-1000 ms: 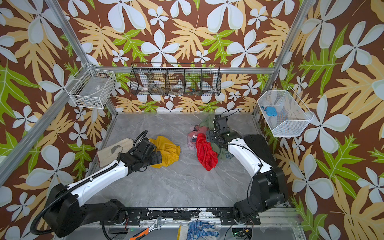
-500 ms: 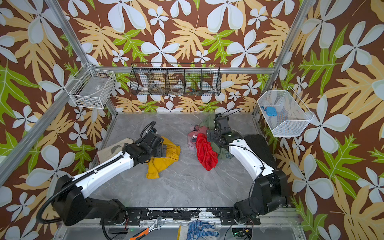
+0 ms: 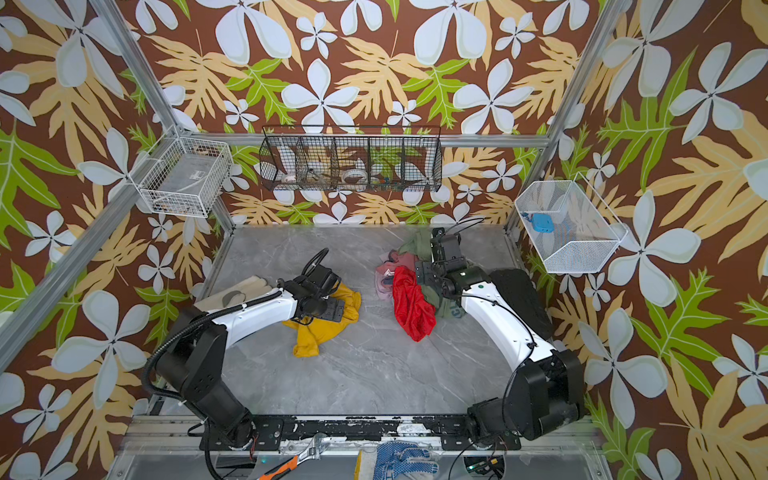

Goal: Pick out a specific cloth from the pile

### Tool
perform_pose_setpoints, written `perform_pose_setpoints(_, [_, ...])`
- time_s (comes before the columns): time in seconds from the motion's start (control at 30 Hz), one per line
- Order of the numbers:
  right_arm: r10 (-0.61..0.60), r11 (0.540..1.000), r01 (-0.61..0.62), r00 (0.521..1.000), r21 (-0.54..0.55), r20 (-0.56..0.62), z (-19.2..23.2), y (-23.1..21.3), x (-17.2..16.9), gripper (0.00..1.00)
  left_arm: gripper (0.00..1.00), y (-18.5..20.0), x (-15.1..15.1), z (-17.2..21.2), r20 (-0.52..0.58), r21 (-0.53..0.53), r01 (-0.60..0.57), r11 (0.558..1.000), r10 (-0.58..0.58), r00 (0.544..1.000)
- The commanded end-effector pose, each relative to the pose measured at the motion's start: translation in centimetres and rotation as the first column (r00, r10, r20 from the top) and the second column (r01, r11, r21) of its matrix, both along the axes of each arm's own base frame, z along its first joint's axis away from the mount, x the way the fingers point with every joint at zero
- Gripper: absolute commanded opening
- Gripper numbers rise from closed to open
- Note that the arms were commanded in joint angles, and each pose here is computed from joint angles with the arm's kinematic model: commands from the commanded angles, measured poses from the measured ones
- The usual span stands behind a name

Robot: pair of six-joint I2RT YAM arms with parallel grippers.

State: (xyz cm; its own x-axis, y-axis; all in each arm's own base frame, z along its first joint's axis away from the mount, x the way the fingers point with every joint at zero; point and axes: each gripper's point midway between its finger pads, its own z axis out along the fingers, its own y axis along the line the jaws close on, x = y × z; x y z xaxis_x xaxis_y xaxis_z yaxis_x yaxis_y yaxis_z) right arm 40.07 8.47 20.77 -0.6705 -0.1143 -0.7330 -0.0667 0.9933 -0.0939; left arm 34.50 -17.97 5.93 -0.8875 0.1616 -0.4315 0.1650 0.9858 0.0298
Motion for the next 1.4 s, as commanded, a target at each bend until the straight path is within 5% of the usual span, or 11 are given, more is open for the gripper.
perform_pose_setpoints(0.0, [-0.002,1.0,0.002,1.0,-0.025,0.004,0.3,-0.3,0.2,0.97,0.95,-0.8,0.3,-1.1,-0.036,-0.03,0.041,0.999,-0.042,0.998])
perform_pose_setpoints(0.17, [0.0,0.999,0.0,1.0,-0.033,0.004,0.4,-0.3,0.3,0.97,0.69,-0.4,0.5,-3.1,-0.101,-0.056,0.038,0.998,-0.044,0.994])
perform_pose_setpoints(0.4, [0.075,0.997,-0.076,0.997,0.01,0.036,1.0,1.3,0.8,0.96,0.1,0.1,1.4,-3.1,-0.084,-0.09,0.009,0.996,-0.016,0.996])
perform_pose_setpoints(0.47, [0.095,0.995,-0.097,0.994,0.029,0.06,1.6,1.8,1.0,0.96,0.0,0.4,2.0,-2.4,-0.057,-0.093,-0.006,0.996,0.001,0.998])
perform_pose_setpoints(1.0, [0.101,0.994,-0.108,0.984,0.037,0.149,4.4,2.3,2.8,0.95,0.0,4.6,11.1,8.8,0.281,-0.039,-0.109,0.993,0.116,0.953])
perform_pose_setpoints(1.17, [0.092,0.995,-0.098,0.983,0.034,0.157,4.8,2.2,3.1,0.95,0.0,5.4,14.3,9.2,0.298,-0.016,-0.105,0.994,0.105,0.949])
perform_pose_setpoints(1.37, [0.084,0.996,-0.088,0.986,0.023,0.142,4.8,2.1,3.3,0.95,0.0,5.5,16.9,5.3,0.224,0.072,-0.056,0.996,0.039,0.974])
